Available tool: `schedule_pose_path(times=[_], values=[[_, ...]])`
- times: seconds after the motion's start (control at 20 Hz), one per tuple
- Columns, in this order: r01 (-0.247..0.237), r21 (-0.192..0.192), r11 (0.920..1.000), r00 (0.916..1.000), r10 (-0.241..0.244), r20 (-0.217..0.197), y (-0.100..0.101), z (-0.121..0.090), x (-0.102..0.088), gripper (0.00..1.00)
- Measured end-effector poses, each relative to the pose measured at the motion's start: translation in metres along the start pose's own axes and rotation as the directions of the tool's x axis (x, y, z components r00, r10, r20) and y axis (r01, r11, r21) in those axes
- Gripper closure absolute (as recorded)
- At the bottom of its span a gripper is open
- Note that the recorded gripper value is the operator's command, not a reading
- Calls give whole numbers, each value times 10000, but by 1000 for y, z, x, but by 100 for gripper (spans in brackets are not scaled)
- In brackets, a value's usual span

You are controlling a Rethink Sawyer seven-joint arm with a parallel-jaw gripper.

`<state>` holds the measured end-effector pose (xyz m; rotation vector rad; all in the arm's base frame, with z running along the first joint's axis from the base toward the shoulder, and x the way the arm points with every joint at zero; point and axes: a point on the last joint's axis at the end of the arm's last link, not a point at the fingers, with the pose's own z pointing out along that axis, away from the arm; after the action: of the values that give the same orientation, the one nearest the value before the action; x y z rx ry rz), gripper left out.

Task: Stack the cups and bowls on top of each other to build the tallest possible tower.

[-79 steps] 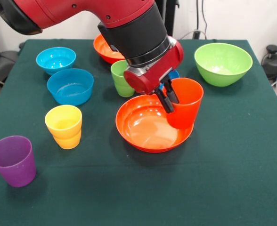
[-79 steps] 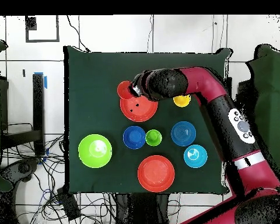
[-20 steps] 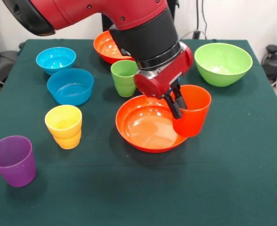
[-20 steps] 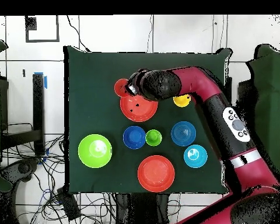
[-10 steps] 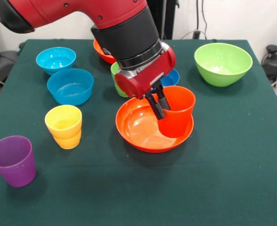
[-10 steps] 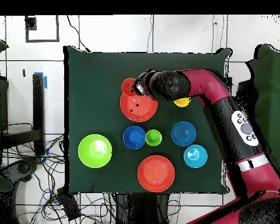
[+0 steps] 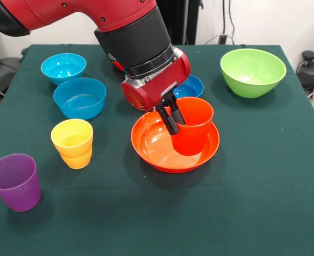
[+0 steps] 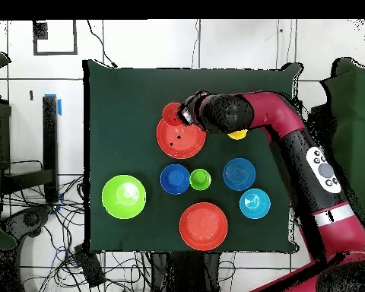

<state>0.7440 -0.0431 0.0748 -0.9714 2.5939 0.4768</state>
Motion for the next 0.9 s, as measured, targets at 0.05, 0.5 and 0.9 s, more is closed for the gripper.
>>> schedule_pose_path(times=[0.05, 0.5, 0.9], values=[[0, -12, 10000, 10000, 0, -6, 0, 0, 1, 100], [122, -75, 9999, 9999, -123, -107, 7, 4, 6, 100], [157, -70, 9999, 9998, -158, -133, 7, 6, 8, 100]])
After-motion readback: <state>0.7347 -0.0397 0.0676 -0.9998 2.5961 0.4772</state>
